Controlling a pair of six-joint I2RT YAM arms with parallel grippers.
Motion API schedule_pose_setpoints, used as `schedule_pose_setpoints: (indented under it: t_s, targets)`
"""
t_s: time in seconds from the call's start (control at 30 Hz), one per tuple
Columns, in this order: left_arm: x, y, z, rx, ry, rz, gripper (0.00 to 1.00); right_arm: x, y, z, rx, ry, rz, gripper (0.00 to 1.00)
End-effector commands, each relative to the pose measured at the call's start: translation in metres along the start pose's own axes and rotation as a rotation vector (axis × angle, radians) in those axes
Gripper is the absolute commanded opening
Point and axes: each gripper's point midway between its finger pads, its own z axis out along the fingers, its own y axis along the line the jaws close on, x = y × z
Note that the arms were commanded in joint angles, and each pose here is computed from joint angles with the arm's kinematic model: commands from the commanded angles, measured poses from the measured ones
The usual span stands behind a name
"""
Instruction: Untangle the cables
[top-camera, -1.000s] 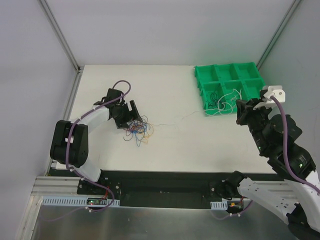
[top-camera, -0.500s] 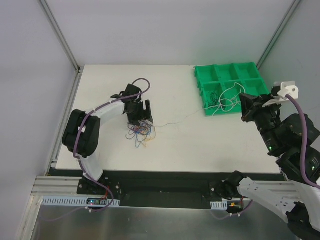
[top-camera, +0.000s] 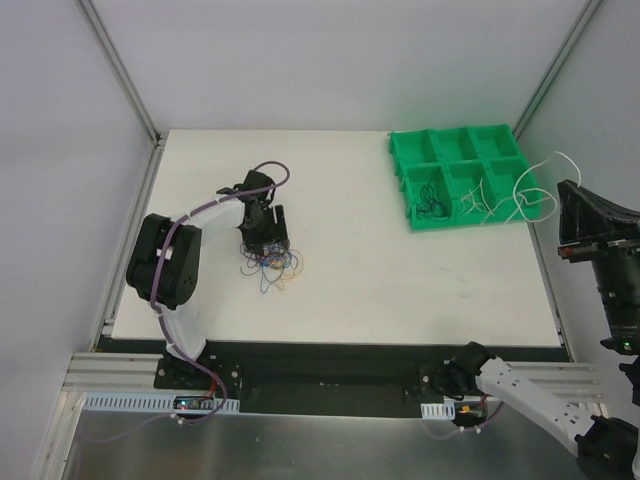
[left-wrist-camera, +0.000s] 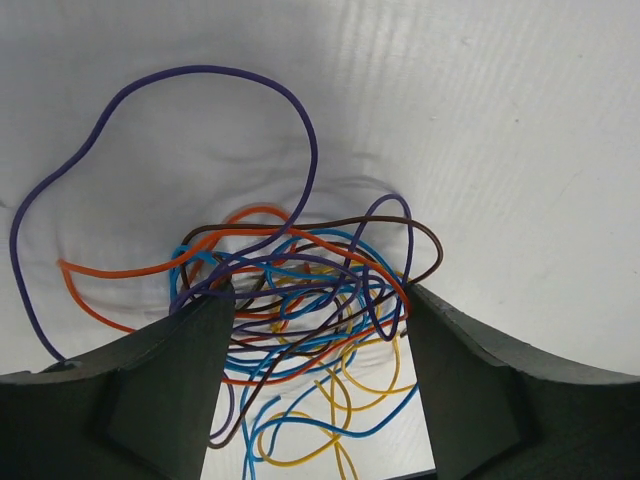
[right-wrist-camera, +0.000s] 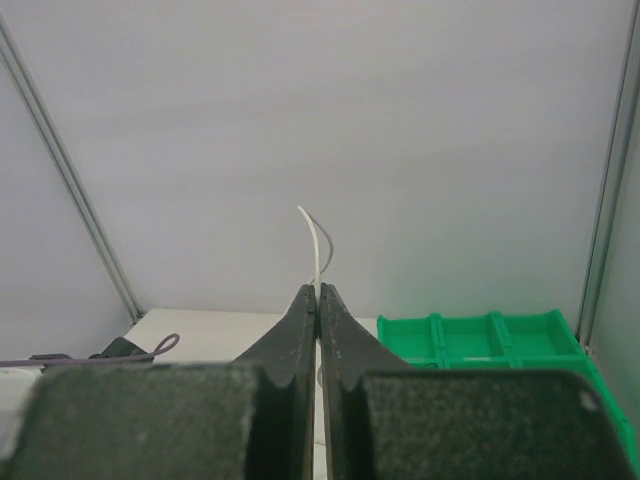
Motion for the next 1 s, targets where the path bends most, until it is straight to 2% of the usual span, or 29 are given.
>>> schedule_pose_setpoints:
  t_s: [0.0,0.1,0.2,0.3,0.4,0.57,0.67,0.83,0.97]
  targets:
    - [-0.011,0.019,-0.025,-0.038,-0.043,-0.009,0.68,0.035,0.01,0.016,0.0,0.061,-0.002,0.01]
    - [-0.02,0.016,-0.043,0.003,-0.088,-0.017,0.72,0.101,0.032,0.031,-0.037,0.213,0.019,0.01]
    - [-0.029,0.0,-0.068,0.078,-0.142,0.016,0.8,0.166,0.05,0.039,-0.06,0.377,0.034,0.0]
    - [-0.035,-0.018,-0.092,0.161,-0.185,0.055,0.88,0.207,0.06,0.039,-0.069,0.476,0.06,0.0]
    - [-0.041,-0.032,-0.114,0.225,-0.226,0.095,0.91,0.227,0.06,0.037,-0.053,0.535,0.059,0.0]
    - [-0.045,-0.059,-0.144,0.353,-0.252,0.155,0.93,0.184,0.064,0.05,-0.071,0.459,0.065,0.0]
    - [-0.045,-0.08,-0.163,0.458,-0.246,0.2,0.94,0.189,0.06,0.055,-0.036,0.476,0.047,0.0]
    - [-0.03,-0.107,-0.189,0.635,-0.194,0.286,0.95,0.263,0.049,0.017,0.034,0.767,0.009,0.0]
    - [-0.022,-0.107,-0.189,0.64,-0.196,0.328,0.96,0.3,0.028,-0.023,0.148,0.936,0.002,0.0]
